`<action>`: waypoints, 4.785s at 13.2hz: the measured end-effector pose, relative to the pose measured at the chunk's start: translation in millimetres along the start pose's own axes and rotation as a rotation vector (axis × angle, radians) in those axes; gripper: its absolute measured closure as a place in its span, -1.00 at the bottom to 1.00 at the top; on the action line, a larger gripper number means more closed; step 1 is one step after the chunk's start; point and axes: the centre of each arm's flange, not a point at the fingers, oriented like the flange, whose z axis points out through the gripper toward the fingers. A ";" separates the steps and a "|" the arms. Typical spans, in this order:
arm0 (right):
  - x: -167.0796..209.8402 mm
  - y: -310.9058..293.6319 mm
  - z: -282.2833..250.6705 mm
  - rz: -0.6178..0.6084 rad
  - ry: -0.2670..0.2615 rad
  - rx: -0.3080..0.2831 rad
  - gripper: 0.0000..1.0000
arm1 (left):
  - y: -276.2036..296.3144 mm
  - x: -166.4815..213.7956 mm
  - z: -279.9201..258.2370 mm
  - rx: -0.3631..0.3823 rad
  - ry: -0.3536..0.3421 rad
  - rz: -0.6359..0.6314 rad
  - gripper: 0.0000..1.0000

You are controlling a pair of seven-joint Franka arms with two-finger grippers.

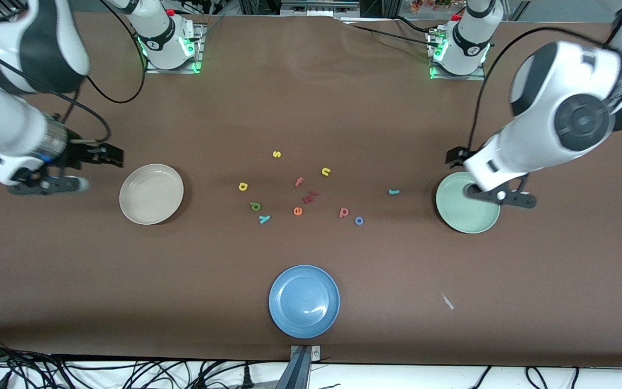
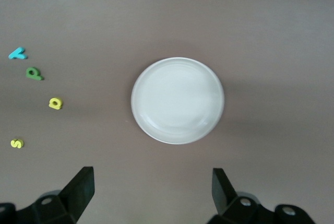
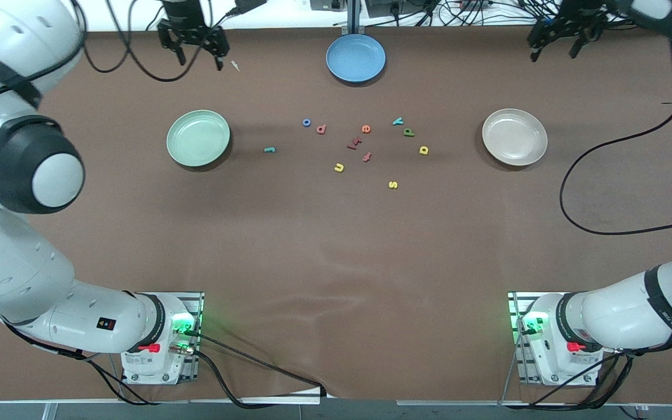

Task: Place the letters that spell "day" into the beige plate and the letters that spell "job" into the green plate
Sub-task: 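Move the right gripper to yellow a while the left gripper reaches blue o, then grasp yellow a with the right gripper while the left gripper grasps blue o, then drop blue o with the left gripper while the right gripper carries yellow a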

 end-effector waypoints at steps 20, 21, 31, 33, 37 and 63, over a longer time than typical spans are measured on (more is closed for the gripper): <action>-8.6 -210.5 254.9 0.363 0.138 0.095 -1.00 | 146.6 89.6 188.0 -0.102 0.127 -0.370 -1.00; -9.4 -210.2 261.3 0.363 0.136 0.093 -1.00 | 154.0 88.4 194.1 -0.104 0.122 -0.425 -1.00; -17.8 -219.4 288.9 0.277 0.091 0.058 -0.96 | 169.9 99.6 262.4 -0.156 0.091 -0.680 -0.15; -18.0 -219.1 293.0 0.270 0.086 0.054 -0.85 | 170.4 100.8 264.5 -0.161 0.098 -0.681 -0.15; -18.5 -218.6 299.9 0.249 0.078 0.047 -0.68 | 178.4 101.3 268.9 -0.177 0.119 -0.673 -0.05; -8.7 -223.2 296.8 0.225 0.094 0.054 0.44 | -83.4 39.3 203.5 0.037 -0.051 -0.339 0.45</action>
